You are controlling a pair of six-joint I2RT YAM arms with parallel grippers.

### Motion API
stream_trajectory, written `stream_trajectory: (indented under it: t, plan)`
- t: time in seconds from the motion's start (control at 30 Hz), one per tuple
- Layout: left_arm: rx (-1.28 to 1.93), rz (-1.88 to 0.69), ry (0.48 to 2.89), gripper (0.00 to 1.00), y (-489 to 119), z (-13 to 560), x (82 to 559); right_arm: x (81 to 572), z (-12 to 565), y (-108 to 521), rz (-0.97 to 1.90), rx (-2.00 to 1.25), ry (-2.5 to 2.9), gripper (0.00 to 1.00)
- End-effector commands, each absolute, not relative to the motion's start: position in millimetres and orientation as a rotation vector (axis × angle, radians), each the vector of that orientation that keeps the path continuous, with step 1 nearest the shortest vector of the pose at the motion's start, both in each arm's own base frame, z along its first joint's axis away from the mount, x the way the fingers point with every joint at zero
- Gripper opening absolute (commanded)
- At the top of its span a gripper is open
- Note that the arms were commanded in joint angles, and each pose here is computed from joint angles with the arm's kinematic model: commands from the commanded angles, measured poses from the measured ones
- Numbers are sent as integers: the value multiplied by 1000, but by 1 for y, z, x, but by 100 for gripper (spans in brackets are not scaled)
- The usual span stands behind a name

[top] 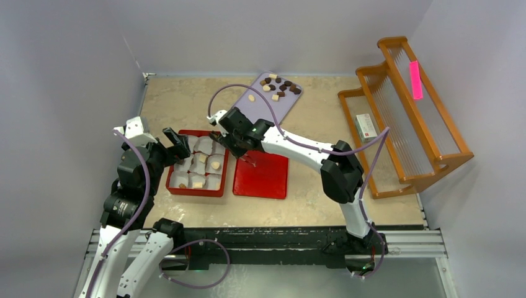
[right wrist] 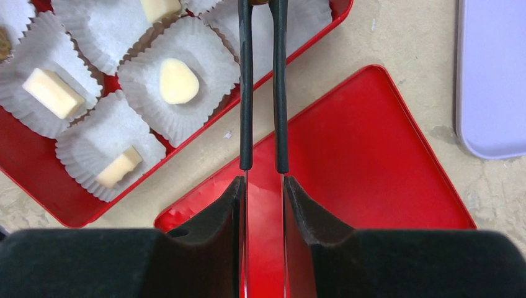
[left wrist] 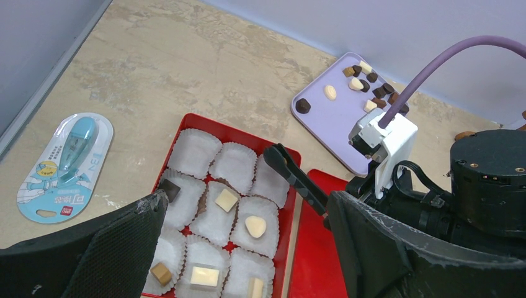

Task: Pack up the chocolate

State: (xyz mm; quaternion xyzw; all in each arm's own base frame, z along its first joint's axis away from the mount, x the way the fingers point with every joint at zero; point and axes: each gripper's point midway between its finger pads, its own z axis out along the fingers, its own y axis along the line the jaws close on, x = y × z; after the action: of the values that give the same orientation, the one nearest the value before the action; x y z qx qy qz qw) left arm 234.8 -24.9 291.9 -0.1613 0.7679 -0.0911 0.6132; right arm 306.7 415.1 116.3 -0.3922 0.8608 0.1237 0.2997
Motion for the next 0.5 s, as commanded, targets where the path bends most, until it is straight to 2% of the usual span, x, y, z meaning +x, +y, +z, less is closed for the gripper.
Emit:
stream_trajectory:
  t: [0.0, 0.47]
  plan:
    - [-385, -213, 1735, 99, -23, 299, 237, 309, 146, 411, 313, -1025, 2234, 28]
    - [-385, -215, 1734, 99, -23, 300, 237, 306, 149, 407, 292, -1026, 2235, 34]
